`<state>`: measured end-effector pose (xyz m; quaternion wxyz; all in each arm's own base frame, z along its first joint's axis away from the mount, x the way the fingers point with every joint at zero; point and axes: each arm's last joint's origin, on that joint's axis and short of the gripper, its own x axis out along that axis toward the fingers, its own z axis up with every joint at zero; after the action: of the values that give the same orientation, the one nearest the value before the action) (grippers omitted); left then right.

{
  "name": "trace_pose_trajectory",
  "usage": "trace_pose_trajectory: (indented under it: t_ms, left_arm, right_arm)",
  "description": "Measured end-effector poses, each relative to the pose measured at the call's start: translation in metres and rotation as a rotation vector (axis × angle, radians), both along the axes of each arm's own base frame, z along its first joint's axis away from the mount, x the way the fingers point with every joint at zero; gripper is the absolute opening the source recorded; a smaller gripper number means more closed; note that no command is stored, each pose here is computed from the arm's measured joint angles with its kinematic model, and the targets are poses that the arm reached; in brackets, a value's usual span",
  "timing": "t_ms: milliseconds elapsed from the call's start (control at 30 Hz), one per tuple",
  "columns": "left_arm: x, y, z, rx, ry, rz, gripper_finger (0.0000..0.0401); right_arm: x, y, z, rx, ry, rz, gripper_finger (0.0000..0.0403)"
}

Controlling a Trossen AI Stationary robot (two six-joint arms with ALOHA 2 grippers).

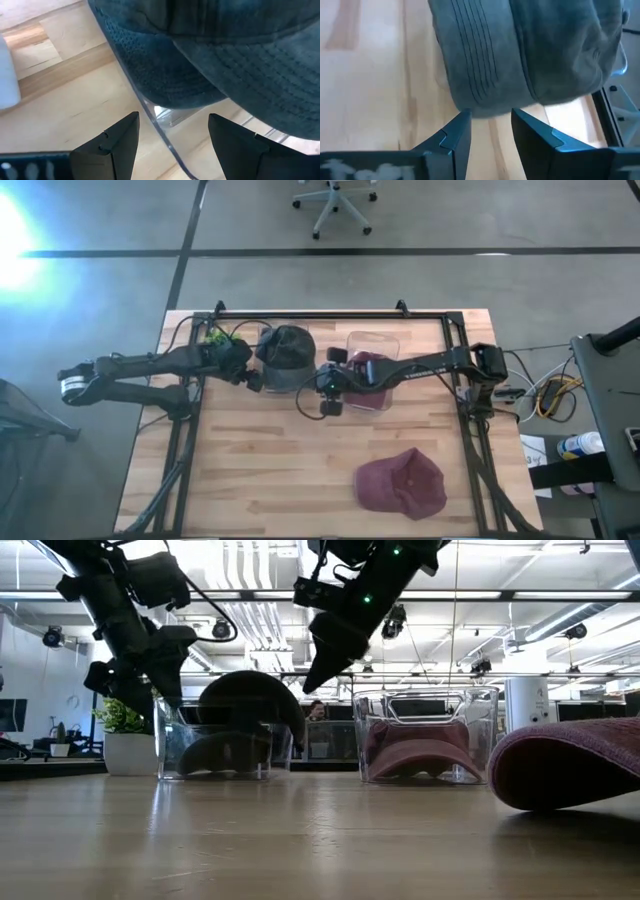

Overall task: Pick & Place hat
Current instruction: Put the black cap into the left transparent bin

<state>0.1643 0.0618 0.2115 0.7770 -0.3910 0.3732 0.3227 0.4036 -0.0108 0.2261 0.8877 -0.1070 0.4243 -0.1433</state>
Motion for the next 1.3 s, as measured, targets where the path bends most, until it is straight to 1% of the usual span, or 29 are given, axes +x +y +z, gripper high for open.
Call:
trace_pose_trajectory:
  t_ms: [167, 267, 367, 433, 500, 567, 667, 733, 867, 1000, 1133, 1233, 1300]
  left_arm:
    - [0.003, 0.001, 0.002, 0.001, -0.041, 0.003, 0.0232]
    - [0.01, 0.002, 0.001, -0.005, -0.107, -0.011, 0.0232]
    - [0.017, 0.003, -0.004, -0.046, -0.172, -0.023, 0.0232]
    - [0.021, 0.002, -0.01, -0.077, -0.183, -0.033, 0.0232]
    - [0.024, 0.002, -0.013, -0.091, -0.17, -0.043, 0.0232]
    - [0.025, 0.001, -0.015, -0.099, -0.156, -0.045, 0.0232]
    - [0.025, 0.001, -0.015, -0.102, -0.147, -0.044, 0.0232]
    - [0.024, 0.001, -0.015, -0.096, -0.145, -0.04, 0.0232]
    - [0.023, 0.001, -0.014, -0.09, -0.143, -0.037, 0.0232]
    - [0.024, 0.001, -0.015, -0.09, -0.141, -0.036, 0.0232]
    - [0.024, 0.001, -0.015, -0.09, -0.141, -0.036, 0.0232]
    - [0.024, 0.001, -0.015, -0.088, -0.148, -0.037, 0.0232]
    - [0.025, 0.001, -0.014, -0.086, -0.154, -0.037, 0.0232]
  right_arm:
    - [0.003, 0.01, 0.0, -0.001, -0.036, 0.038, 0.0137]
    - [0.004, 0.013, -0.001, -0.002, -0.067, 0.048, 0.0137]
    - [0.003, 0.012, -0.004, -0.004, -0.073, 0.04, 0.0137]
    - [0.002, 0.011, -0.007, -0.041, -0.062, 0.01, 0.0137]
    - [-0.001, 0.009, -0.01, -0.102, -0.042, -0.029, 0.0137]
    - [-0.004, 0.008, -0.013, -0.148, 0.01, -0.031, 0.0137]
    - [-0.01, 0.008, -0.017, -0.169, 0.103, -0.004, 0.0137]
    - [-0.014, 0.008, -0.02, -0.161, 0.143, -0.005, 0.0137]
    - [-0.015, 0.008, -0.025, -0.153, 0.122, -0.014, 0.0137]
    - [-0.007, 0.004, -0.019, -0.16, 0.018, -0.017, 0.0137]
    - [-0.005, -0.003, -0.018, -0.177, 0.012, -0.015, 0.0136]
    - [-0.006, -0.007, -0.019, -0.177, 0.022, -0.026, 0.0125]
    - [-0.006, -0.008, -0.018, -0.181, 0.026, -0.022, 0.0106]
